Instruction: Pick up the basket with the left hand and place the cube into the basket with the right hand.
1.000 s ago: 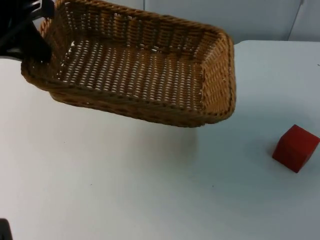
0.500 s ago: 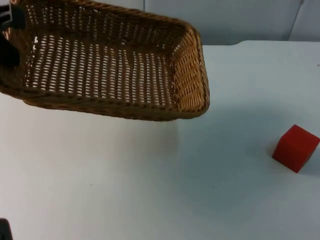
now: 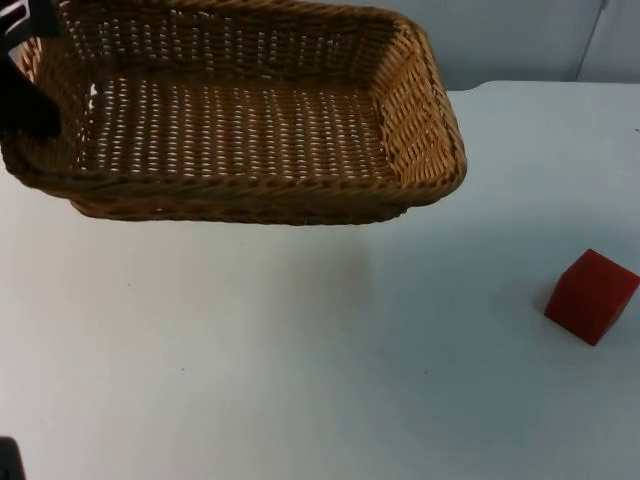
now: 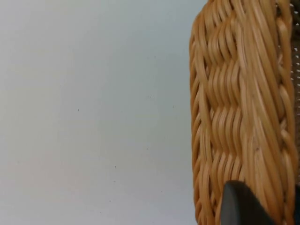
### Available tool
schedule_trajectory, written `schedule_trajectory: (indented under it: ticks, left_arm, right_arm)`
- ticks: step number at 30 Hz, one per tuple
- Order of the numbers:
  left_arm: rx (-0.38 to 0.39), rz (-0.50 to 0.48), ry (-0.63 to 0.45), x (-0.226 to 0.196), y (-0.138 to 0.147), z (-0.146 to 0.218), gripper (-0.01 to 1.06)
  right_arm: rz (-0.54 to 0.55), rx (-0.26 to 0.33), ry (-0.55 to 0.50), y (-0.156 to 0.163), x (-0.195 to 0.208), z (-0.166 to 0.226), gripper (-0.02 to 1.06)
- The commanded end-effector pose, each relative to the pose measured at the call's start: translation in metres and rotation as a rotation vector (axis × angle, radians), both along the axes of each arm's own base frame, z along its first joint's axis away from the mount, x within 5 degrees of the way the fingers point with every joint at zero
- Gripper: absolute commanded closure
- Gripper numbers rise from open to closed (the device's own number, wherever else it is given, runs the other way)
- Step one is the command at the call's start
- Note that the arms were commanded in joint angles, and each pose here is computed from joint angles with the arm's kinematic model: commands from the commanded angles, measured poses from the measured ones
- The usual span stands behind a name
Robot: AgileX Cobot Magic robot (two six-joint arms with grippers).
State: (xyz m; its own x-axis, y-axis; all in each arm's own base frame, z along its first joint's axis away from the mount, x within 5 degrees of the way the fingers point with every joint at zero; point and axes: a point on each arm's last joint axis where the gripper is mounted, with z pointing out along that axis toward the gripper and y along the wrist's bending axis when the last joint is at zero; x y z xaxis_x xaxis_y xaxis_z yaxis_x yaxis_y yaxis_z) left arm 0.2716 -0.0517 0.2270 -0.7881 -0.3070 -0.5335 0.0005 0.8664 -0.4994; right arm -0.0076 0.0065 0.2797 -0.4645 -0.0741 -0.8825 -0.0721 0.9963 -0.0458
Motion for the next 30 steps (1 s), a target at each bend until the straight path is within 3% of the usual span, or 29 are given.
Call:
schedule_trajectory:
  ticks: [1,14,30]
  left_arm:
    - [-0.056,0.034,0.006,-0.001,-0.002,0.005,1.05]
    - [-0.092,-0.018,0.090,-0.008,-0.007,-0.001,1.05]
    - [-0.029,-0.063,0.165,-0.015,-0.006,-0.007,1.05]
  right_arm:
    - [0.006,-0.004,-0.006,0.000,0.001,-0.001,1.03]
    - [0.006,-0.004,-0.006,0.000,0.001,-0.001,1.03]
    - [0.006,-0.004,-0.006,0.000,0.001,-0.001,1.03]
